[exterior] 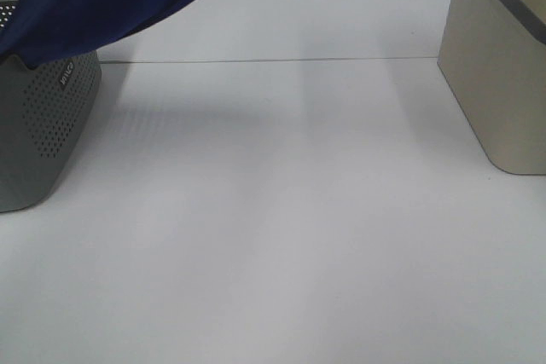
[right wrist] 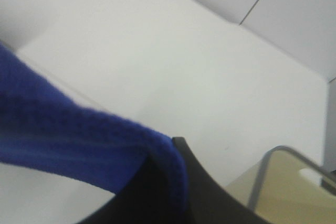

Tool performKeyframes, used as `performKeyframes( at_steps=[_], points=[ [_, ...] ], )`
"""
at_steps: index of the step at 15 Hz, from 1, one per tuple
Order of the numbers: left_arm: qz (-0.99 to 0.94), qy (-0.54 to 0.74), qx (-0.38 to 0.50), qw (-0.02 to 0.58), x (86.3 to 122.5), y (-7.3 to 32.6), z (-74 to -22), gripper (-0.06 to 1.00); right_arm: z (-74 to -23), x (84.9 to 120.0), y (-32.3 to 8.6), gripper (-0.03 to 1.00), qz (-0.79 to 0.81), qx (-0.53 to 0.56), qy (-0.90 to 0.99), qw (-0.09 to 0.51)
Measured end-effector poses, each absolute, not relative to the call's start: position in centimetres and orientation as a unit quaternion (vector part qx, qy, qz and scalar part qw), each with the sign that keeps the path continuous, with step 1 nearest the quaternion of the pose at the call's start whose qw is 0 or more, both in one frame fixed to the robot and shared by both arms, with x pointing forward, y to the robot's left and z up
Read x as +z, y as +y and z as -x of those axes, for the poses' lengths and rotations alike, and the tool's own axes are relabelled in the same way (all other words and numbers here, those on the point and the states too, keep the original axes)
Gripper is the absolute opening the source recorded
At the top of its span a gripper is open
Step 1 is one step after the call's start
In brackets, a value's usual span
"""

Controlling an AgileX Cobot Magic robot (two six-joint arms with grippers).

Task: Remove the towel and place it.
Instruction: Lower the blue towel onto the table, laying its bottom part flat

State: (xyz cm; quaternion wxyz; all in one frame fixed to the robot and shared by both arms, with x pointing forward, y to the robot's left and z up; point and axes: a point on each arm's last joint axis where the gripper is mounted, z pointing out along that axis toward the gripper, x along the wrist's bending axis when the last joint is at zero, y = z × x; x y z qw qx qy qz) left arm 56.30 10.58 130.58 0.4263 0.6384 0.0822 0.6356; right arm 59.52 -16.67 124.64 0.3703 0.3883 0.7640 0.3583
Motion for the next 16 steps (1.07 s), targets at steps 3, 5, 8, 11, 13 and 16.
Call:
performKeyframes(
  at_steps=[3,5,8,11,13,16],
  points=[
    [-0.568,0.137,0.62,0.524,131.0,12.3,-58.3,0.0,-59.8,127.2,-17.1,0.02,-0.358,0.389,0.719,0.452],
    [-0.528,0.136,0.619,0.565,130.7,13.1,-59.7,0.0,-60.3,128.1,-17.0,0.02,-0.332,0.41,0.691,0.494],
    [-0.495,0.114,0.623,0.595,129.5,13.3,-61.8,0.0,-61.5,127.9,-16.6,0.02,-0.303,0.413,0.673,0.533],
    [-0.5,0.108,0.621,0.594,127.7,12.8,-63.5,0.0,-62.9,126.6,-16.2,0.02,-0.291,0.392,0.68,0.547],
    [-0.492,0.093,0.625,0.598,126.2,12.6,-64.9,0.0,-64.4,125.4,-15.7,0.02,-0.276,0.382,0.681,0.561],
    [-0.477,0.099,0.632,0.603,123.4,13.8,-68.0,0.0,-66.5,123.6,-14.8,0.02,-0.252,0.382,0.67,0.584]
  ],
)
